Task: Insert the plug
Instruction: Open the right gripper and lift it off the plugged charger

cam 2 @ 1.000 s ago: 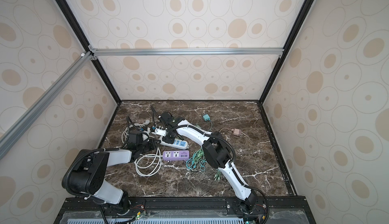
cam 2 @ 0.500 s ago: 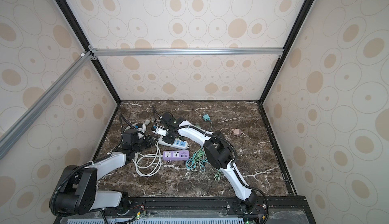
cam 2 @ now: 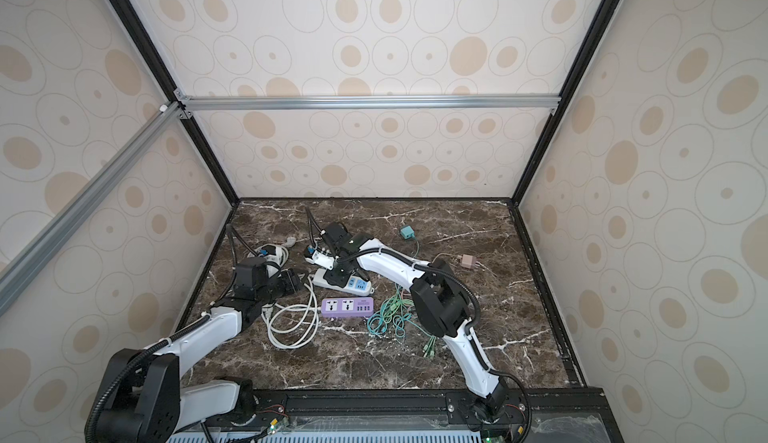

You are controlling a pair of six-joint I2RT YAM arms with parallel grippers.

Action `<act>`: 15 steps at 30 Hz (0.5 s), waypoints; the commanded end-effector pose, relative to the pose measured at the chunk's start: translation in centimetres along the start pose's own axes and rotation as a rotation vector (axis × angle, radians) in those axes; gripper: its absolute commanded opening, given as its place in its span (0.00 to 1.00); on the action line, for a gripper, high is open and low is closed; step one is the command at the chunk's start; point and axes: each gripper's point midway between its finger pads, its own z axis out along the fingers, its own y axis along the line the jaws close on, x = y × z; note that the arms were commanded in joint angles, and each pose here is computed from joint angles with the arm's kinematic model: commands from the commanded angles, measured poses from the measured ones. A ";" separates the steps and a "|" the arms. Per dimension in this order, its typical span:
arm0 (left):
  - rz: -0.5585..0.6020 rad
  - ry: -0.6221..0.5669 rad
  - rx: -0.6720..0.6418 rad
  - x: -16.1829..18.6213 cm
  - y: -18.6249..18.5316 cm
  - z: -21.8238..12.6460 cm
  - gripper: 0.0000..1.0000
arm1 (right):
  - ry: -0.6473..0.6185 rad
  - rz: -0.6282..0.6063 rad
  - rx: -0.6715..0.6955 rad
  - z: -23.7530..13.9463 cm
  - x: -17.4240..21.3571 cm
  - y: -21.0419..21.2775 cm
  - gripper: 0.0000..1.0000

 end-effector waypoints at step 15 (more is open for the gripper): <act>0.074 -0.105 0.005 -3.4 -1.6 -2.9 0.70 | -0.096 0.115 0.012 -7.3 3.2 2.8 0.55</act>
